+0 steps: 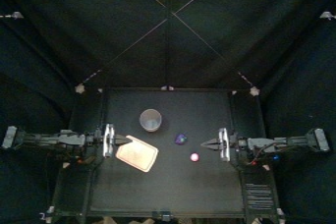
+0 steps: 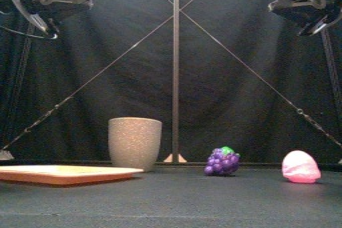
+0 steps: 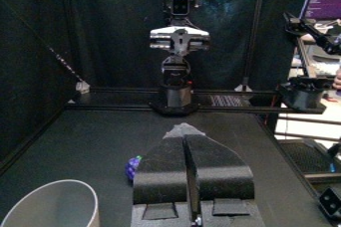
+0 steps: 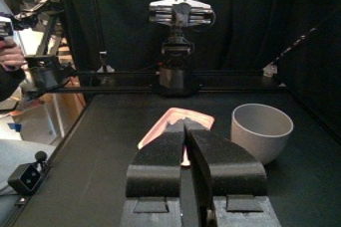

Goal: Pick the pink ball then place it on the pink plate
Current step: Pick the pink ball

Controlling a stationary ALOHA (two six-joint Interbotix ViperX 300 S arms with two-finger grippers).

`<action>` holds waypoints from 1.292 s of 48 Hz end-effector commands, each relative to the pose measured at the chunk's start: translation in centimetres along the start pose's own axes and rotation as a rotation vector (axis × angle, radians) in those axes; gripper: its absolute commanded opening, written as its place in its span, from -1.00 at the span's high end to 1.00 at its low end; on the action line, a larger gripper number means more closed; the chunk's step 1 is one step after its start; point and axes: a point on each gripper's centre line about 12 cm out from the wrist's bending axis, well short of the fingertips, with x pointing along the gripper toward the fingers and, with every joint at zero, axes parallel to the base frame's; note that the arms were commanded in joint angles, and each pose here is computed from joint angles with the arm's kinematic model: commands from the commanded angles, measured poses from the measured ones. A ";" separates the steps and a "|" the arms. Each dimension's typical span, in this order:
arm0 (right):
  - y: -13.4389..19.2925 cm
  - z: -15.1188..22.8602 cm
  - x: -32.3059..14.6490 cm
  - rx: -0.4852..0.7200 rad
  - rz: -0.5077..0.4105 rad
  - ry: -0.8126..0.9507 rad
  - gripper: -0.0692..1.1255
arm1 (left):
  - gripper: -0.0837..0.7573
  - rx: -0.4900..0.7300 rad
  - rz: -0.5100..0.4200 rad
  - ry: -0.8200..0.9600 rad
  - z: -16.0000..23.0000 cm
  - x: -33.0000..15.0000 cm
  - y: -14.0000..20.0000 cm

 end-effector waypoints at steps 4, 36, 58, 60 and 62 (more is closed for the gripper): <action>-1.4 -2.7 0.5 0.016 -0.068 0.110 0.73 | 0.60 0.000 0.015 -0.023 0.8 0.3 0.3; -1.9 -12.4 2.9 0.188 -0.145 0.582 -0.57 | 0.60 0.005 0.028 -0.012 0.2 0.1 0.5; 1.3 -16.6 4.9 0.155 -0.034 0.862 -0.57 | 0.60 -0.001 0.061 -0.006 -0.3 0.0 1.2; 1.3 -17.1 5.0 0.152 -0.036 0.885 -0.57 | 0.60 -0.004 0.062 -0.008 -0.3 -0.1 1.2; 1.3 -17.5 5.1 0.151 -0.039 0.906 -0.57 | 0.60 -0.007 0.063 -0.013 -0.3 0.0 1.2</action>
